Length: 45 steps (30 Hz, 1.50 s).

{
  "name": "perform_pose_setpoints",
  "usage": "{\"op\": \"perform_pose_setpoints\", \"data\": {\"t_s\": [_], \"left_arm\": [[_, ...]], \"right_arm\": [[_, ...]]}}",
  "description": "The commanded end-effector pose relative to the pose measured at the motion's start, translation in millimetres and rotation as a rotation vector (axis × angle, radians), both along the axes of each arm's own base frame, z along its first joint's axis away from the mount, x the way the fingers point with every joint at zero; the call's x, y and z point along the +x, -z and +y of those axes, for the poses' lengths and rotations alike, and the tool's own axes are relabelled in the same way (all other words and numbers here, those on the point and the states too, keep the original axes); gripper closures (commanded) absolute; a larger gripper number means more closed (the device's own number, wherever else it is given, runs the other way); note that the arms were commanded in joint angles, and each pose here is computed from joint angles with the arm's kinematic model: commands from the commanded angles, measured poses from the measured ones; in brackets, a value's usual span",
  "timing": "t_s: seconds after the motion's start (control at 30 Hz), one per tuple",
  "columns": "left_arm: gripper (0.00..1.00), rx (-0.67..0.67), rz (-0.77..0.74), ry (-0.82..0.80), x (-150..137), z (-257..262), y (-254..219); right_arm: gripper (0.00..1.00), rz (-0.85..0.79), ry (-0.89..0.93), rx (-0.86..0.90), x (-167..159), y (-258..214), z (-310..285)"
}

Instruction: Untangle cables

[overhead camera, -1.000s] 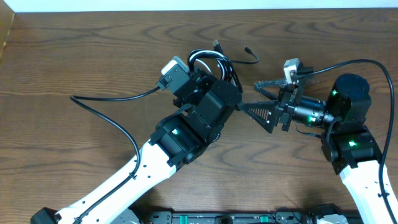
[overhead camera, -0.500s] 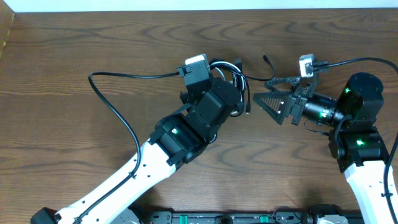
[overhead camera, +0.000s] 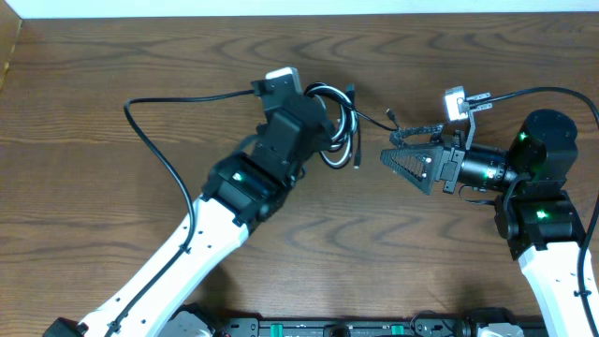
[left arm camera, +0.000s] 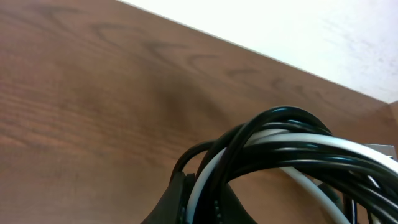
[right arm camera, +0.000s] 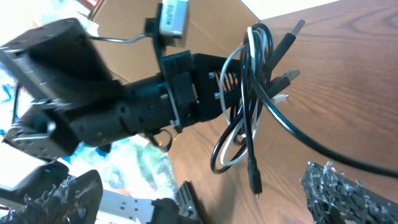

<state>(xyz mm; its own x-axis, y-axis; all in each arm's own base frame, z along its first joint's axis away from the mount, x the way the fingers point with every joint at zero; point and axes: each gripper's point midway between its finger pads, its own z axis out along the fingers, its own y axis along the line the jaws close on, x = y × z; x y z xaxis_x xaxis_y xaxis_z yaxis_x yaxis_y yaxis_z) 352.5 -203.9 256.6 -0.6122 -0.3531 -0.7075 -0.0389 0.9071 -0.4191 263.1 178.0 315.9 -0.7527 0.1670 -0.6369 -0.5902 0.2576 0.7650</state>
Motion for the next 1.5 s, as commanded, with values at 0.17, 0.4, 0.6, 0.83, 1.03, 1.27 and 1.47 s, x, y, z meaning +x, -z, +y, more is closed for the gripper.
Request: {"op": "perform_pose_setpoints", "data": {"t_s": [0.17,0.4,0.6,0.83,1.03,1.27,1.47], "left_arm": [[0.92,-0.030,0.106,0.094,-7,4,11],[0.92,0.078,0.140,0.177,-17,7,24],[0.93,0.039,0.089,0.167,-5,0,16],[0.93,0.021,0.058,0.169,9,-10,17],[0.93,-0.038,0.096,0.129,15,-16,27],[0.93,-0.100,0.076,0.176,15,-29,18],[0.93,-0.122,0.087,0.211,12,-36,18]], "right_arm": [[0.01,0.095,0.041,0.027,3,-2,-1],[0.01,0.086,0.082,0.009,9,2,-2],[0.01,0.080,-0.005,0.003,-7,2,21],[0.01,0.039,-0.064,-0.016,-19,3,39],[0.01,0.032,-0.072,-0.027,-22,5,47],[0.01,0.101,0.028,-0.094,-6,29,42],[0.01,0.118,0.017,-0.100,-4,35,44]]}}
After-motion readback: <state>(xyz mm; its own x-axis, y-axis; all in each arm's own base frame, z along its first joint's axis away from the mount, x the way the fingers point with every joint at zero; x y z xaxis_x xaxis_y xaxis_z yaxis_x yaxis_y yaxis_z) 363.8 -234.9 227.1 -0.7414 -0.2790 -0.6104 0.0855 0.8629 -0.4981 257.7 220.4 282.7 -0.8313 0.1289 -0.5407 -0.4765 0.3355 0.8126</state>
